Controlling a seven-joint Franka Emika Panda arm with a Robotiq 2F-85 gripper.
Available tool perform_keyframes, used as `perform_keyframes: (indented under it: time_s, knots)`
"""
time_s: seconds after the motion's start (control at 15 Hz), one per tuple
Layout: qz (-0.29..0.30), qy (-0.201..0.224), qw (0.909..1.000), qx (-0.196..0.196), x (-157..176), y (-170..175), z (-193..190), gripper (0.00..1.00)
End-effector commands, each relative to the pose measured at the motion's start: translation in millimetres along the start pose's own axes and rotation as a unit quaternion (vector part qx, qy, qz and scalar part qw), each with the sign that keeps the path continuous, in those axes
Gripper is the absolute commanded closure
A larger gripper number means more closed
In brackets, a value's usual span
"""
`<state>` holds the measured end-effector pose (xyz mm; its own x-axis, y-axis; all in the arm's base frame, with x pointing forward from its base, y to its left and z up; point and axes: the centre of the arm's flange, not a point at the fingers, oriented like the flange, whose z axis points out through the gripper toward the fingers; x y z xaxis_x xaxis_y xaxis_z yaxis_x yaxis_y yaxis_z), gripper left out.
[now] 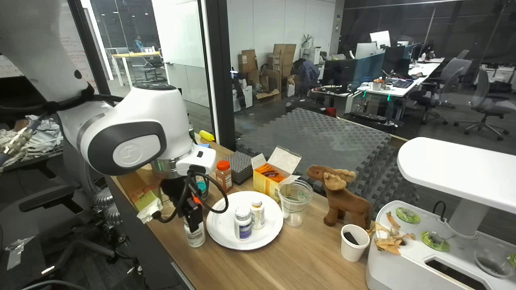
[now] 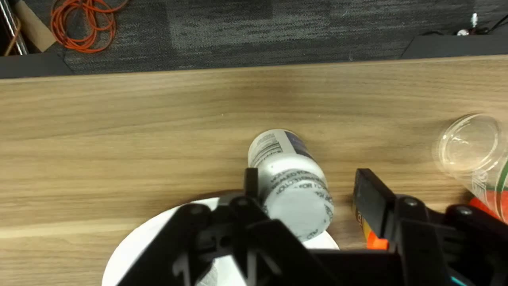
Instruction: Pick up all the objects surrounding the white plate and arrange them on the plate
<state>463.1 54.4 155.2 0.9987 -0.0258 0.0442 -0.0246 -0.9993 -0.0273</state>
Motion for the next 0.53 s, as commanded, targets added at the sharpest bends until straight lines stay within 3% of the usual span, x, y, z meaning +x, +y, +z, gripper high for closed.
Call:
perform_keyframes:
  time_s: [0.0, 0.13, 0.47]
  knots:
    - [0.000, 0.013, 0.9999, -0.005, 7, 1, -1, 0.65]
    - [-0.001, 0.012, 0.9999, -0.009, 7, 3, -5, 0.80]
    - [-0.012, 0.013, 0.9996, -0.024, 10, 9, -19, 0.80]
